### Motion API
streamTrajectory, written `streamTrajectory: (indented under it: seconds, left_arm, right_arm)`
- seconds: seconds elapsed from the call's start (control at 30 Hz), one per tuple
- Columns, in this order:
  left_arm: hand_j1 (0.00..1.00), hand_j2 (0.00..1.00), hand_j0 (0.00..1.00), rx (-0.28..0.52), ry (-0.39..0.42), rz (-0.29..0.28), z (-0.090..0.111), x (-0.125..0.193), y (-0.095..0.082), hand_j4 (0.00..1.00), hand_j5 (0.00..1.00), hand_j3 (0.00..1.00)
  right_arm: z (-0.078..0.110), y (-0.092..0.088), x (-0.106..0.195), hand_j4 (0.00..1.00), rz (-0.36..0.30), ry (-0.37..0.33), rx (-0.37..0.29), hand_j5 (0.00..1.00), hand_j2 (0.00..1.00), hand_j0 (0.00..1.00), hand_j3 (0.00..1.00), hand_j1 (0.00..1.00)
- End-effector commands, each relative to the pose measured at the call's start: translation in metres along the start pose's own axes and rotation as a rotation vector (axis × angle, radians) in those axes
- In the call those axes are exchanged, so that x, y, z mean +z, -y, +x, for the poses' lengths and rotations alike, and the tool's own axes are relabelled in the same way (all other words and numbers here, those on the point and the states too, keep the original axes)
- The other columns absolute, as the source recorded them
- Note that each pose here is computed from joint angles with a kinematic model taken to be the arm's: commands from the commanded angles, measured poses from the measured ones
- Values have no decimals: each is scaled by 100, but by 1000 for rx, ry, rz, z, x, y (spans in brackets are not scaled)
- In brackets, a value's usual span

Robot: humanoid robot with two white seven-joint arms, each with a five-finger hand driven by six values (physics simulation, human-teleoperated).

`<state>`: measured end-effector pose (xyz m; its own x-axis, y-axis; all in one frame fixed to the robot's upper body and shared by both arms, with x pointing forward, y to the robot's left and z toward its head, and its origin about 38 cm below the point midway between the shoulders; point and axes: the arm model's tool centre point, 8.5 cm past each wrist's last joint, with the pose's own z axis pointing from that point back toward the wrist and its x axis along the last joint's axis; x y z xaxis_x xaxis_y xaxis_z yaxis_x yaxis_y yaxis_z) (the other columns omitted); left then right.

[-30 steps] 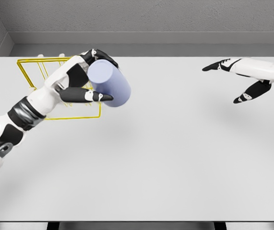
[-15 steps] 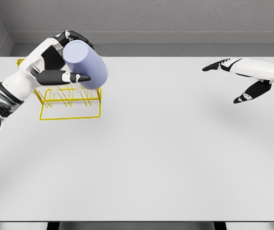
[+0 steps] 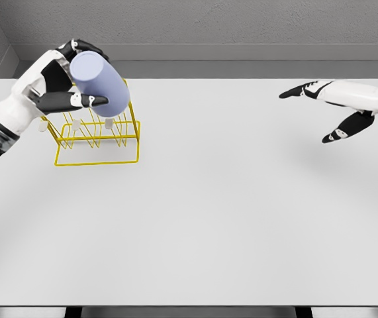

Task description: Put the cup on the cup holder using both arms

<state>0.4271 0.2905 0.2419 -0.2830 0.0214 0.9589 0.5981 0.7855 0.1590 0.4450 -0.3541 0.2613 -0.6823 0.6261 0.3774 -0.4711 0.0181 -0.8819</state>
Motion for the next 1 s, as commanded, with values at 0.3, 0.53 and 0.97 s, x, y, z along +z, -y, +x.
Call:
streamTrajectory:
  seconds: [0.3,0.53,0.97]
  left_arm:
    - [38,38,38,-1,-52,39,-17,10,-12,38,38,38]
    - [38,38,38,13,-72,35,-27,15,-6,38,38,38]
    - [88,88,88,7,-72,28,-27,14,-4,88,88,88]
  right_arm:
    - [0,1,0,100,-5,1,-6,100,100,100,100,100]
    - [0,0,0,100,-3,1,-6,100,100,100,100,100]
    - [0,-1,-1,100,1,1,-6,100,100,100,100,100]
